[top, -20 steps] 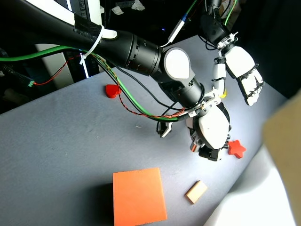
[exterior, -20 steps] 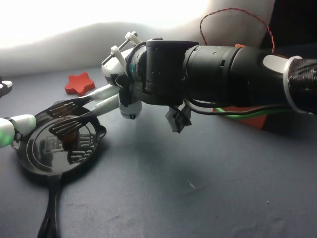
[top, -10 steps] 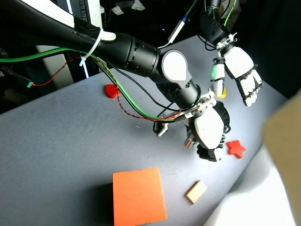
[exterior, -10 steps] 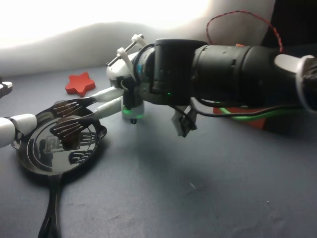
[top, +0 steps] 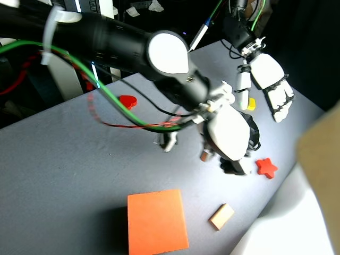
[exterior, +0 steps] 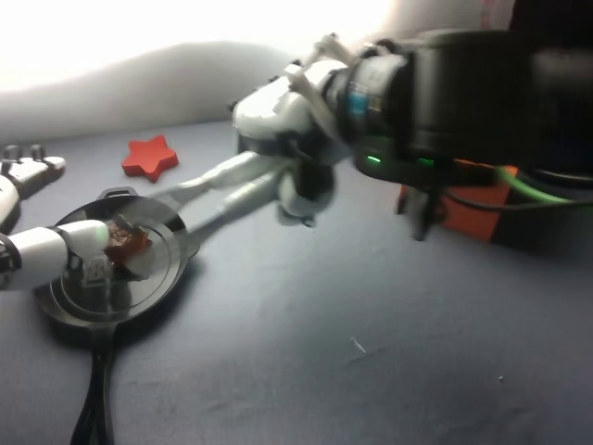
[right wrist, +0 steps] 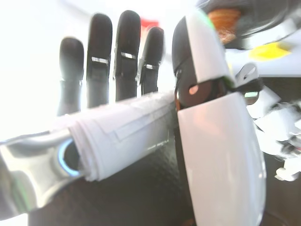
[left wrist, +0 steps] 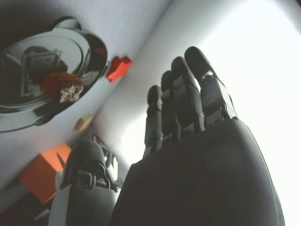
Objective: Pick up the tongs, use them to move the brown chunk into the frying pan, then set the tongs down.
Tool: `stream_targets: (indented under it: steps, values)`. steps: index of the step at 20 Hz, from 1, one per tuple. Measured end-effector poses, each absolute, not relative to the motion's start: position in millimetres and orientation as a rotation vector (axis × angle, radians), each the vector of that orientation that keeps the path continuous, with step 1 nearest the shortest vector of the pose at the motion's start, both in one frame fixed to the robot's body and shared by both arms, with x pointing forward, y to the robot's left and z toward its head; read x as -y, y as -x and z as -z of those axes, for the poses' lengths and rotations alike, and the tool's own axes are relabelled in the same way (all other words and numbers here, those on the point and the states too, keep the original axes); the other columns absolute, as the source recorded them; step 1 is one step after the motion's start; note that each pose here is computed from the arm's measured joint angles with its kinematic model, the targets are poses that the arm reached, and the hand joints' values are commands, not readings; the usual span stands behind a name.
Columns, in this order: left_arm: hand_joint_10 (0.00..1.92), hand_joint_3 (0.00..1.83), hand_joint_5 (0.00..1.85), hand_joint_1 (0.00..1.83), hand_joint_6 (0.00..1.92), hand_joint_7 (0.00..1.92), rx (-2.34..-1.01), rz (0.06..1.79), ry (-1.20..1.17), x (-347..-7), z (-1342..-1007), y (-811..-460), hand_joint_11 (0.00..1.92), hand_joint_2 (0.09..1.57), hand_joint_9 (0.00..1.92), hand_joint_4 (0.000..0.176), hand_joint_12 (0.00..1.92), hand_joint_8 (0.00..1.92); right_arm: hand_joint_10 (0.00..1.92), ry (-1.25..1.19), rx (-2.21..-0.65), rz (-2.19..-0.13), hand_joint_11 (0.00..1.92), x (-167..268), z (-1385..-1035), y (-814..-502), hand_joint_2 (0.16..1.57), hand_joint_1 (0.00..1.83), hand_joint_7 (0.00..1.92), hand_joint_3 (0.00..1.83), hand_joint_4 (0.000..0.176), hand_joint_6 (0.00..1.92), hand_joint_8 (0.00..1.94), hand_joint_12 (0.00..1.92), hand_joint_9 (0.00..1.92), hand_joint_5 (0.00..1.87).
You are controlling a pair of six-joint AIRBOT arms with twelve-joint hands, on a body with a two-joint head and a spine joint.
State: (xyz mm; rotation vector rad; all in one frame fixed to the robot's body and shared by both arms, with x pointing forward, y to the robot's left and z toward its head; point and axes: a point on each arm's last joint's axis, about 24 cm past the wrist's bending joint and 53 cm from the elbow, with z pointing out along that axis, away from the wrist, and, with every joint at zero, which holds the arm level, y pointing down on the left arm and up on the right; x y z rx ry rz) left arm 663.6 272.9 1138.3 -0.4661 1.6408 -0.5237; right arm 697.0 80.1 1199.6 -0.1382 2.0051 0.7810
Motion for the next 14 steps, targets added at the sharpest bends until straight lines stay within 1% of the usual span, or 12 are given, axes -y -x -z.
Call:
stream_targets:
  steps: [1,2,3,5,7,8,9,10,11,12,14]
  values:
    - [0.01,0.00,0.16,0.00,0.00,0.22,-1.643,0.534,0.466,-268,-1139,-662,0.00,1.25,0.27,0.034,0.87,0.01,0.85,0.176,-1.997,-0.759,0.27,-73,-1196,-691,1.23,1.09,0.94,0.00,0.000,1.33,0.27,1.65,0.65,0.74]
    - [0.00,0.00,0.15,0.00,0.00,0.21,-1.642,0.545,0.457,-264,-1140,-661,0.00,1.25,0.26,0.036,0.84,0.00,0.86,0.253,-1.965,-0.712,0.28,-64,-1191,-684,1.23,1.10,0.95,0.00,0.000,1.32,0.27,1.65,0.66,0.75]
    - [0.01,0.00,0.18,0.00,0.01,0.23,-1.644,0.553,0.457,-260,-1140,-659,0.00,1.25,0.28,0.026,0.87,0.01,0.86,0.323,-1.935,-0.672,0.29,-59,-1187,-677,1.23,1.10,0.95,0.00,0.000,1.32,0.28,1.66,0.67,0.75]
    - [0.01,0.00,0.21,0.00,0.01,0.26,-1.652,0.576,0.445,-250,-1140,-655,0.00,1.26,0.30,0.020,0.93,0.01,0.87,0.466,-1.863,-0.603,0.27,-52,-1178,-665,1.24,1.09,0.93,0.00,0.000,1.35,0.29,1.66,0.65,0.73]
    - [0.00,0.00,0.15,0.00,0.00,0.22,-1.653,0.600,0.435,-240,-1142,-652,0.00,1.26,0.26,0.031,0.84,0.00,0.88,0.511,-1.787,-0.603,0.24,-50,-1180,-661,1.25,1.08,0.92,0.00,0.000,1.37,0.29,1.68,0.62,0.71]
    - [0.00,0.00,0.16,0.00,0.00,0.21,-1.655,0.620,0.432,-233,-1143,-649,0.00,1.26,0.26,0.030,0.84,0.00,0.89,0.549,-1.731,-0.594,0.25,-51,-1182,-659,1.25,1.08,0.92,0.00,0.000,1.37,0.30,1.68,0.63,0.72]
    - [0.00,0.00,0.17,0.00,0.01,0.23,-1.656,0.627,0.428,-230,-1144,-648,0.00,1.27,0.27,0.029,0.85,0.00,0.86,0.564,-1.718,-0.585,0.24,-51,-1181,-659,1.21,1.08,0.91,0.00,0.000,0.95,0.29,1.66,0.62,0.60]
    - [0.00,0.00,0.17,0.00,0.01,0.23,-1.656,0.645,0.428,-224,-1145,-646,0.00,1.27,0.27,0.027,0.87,0.00,0.85,0.575,-1.710,-0.589,0.24,-51,-1175,-657,1.19,1.09,0.90,0.00,0.000,0.76,0.28,1.65,0.62,0.62]
    - [0.00,0.00,0.17,0.00,0.00,0.23,-1.659,0.657,0.425,-219,-1145,-644,0.00,1.27,0.27,0.027,0.86,0.00,0.84,0.580,-1.723,-0.599,0.22,-52,-1168,-655,1.19,1.08,0.89,0.00,0.000,0.68,0.28,1.65,0.61,0.62]
    - [0.01,0.00,0.17,0.00,0.00,0.23,-1.668,0.674,0.421,-212,-1145,-640,0.00,1.27,0.28,0.023,0.86,0.00,0.83,0.593,-1.737,-0.610,0.23,-54,-1161,-650,1.18,1.07,0.89,0.00,0.000,0.65,0.28,1.64,0.62,0.64]
    - [0.01,0.00,0.18,0.00,0.01,0.25,-1.677,0.691,0.418,-205,-1144,-636,0.00,1.27,0.29,0.023,0.91,0.01,0.83,0.591,-1.754,-0.625,0.21,-56,-1154,-647,1.17,1.02,0.88,0.00,0.000,0.64,0.28,1.65,0.60,0.61]
